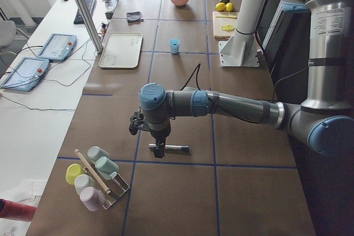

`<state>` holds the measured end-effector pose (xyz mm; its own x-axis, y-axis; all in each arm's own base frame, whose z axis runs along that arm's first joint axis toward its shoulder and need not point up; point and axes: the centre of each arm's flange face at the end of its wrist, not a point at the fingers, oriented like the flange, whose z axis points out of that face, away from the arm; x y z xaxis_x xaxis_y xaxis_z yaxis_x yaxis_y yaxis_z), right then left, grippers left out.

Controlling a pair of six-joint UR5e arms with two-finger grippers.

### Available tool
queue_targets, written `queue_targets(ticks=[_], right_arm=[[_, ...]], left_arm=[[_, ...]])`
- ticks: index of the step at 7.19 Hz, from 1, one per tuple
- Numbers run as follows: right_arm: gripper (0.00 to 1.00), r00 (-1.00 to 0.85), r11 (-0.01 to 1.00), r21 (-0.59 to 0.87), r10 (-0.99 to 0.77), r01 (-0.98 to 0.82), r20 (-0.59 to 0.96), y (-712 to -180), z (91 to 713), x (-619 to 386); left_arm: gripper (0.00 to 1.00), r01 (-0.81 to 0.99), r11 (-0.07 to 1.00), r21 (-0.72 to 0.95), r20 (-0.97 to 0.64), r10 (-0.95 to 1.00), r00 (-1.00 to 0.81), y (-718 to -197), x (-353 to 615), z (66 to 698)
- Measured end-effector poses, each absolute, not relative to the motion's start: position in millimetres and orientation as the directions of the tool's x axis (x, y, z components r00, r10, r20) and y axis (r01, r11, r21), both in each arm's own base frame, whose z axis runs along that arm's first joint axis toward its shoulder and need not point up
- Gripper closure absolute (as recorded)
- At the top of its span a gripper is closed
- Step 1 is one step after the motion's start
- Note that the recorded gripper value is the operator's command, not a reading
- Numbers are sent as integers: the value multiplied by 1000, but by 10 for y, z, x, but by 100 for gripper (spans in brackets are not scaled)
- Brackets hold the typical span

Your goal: Mash ice and strawberries in cup

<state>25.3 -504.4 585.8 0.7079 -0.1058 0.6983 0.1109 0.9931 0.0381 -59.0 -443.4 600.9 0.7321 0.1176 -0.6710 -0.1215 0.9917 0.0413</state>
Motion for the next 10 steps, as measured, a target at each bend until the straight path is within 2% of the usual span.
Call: queue_targets(ticks=[4, 10], right_arm=[[0, 706, 994, 21, -90, 106, 703, -4766, 6119, 401], [0, 717, 986, 14, -131, 167, 685, -4756, 6484, 424]], left_arm=[[0, -121, 991, 53, -688, 124, 715, -4348, -561, 5911], [0, -125, 992, 34, -695, 113, 710, -4351, -543, 6033]])
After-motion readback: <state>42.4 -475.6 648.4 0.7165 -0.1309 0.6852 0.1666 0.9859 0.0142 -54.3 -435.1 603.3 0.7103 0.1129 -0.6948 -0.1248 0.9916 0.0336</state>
